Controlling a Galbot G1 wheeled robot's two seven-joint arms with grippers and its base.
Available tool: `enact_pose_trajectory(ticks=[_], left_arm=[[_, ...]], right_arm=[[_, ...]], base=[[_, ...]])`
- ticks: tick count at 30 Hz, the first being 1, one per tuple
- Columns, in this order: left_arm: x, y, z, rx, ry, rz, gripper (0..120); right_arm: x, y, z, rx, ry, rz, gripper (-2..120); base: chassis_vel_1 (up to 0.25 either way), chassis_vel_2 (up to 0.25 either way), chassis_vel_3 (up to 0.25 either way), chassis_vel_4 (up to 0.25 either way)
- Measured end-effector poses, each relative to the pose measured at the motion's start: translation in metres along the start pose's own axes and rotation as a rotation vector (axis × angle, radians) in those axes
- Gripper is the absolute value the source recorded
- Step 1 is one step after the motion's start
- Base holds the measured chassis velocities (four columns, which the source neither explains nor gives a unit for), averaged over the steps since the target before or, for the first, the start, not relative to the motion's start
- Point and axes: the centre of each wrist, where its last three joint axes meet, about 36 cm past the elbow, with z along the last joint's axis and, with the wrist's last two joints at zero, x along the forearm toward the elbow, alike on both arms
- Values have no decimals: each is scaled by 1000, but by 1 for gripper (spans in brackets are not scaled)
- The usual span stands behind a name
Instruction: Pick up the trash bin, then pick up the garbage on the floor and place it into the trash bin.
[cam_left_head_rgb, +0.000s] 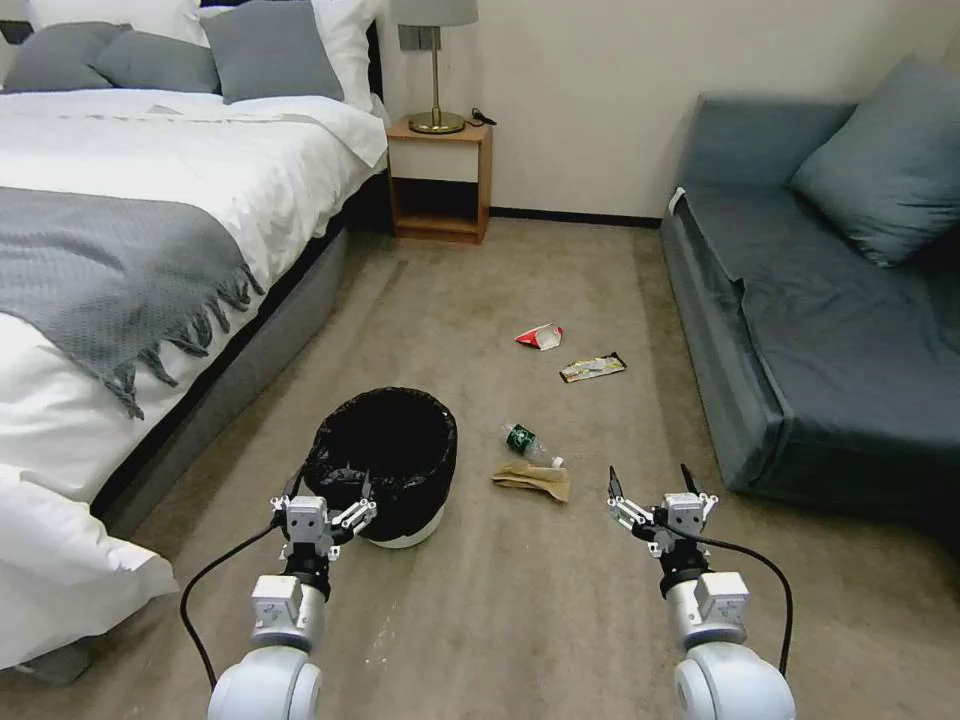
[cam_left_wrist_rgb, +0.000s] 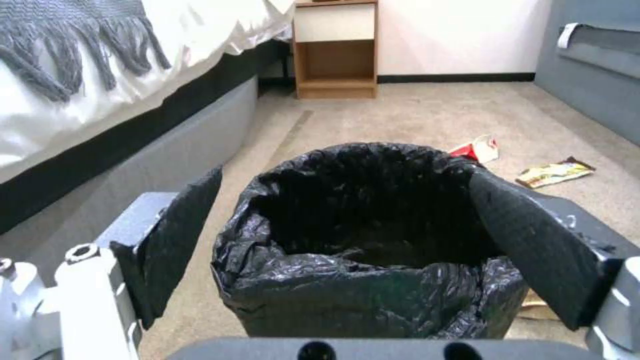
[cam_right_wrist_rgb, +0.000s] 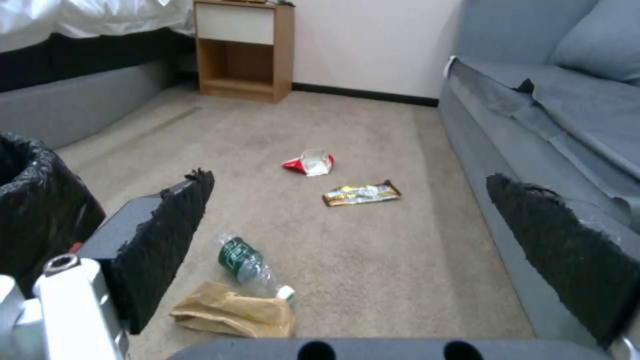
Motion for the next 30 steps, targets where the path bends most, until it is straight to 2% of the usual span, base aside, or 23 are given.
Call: enact_pose_trajectory(ticks=[25, 26, 27, 28, 29, 30], left_arm=[[0, 0, -2, 5, 4, -1, 100], [0, 0, -6, 15, 10, -3, 100], [1, 0, -17, 35, 17, -8, 100], [1, 0, -17, 35, 17, -8, 100], [1, 0, -31, 60, 27, -12, 100], [2, 1, -36, 71, 32, -13, 100]], right_arm=[[1, 0, 0, -1, 2, 1, 100], [8, 0, -2, -9, 10, 17, 100], [20, -2, -5, -22, 31, 49, 100], [20, -2, -5, -22, 31, 49, 100], [39, -4, -10, -40, 68, 97, 100], [47, -5, -13, -47, 82, 119, 100]], base=[[0, 0, 0, 0], [0, 0, 0, 0], [0, 0, 0, 0], [0, 0, 0, 0], [0, 0, 0, 0], [0, 0, 0, 0]])
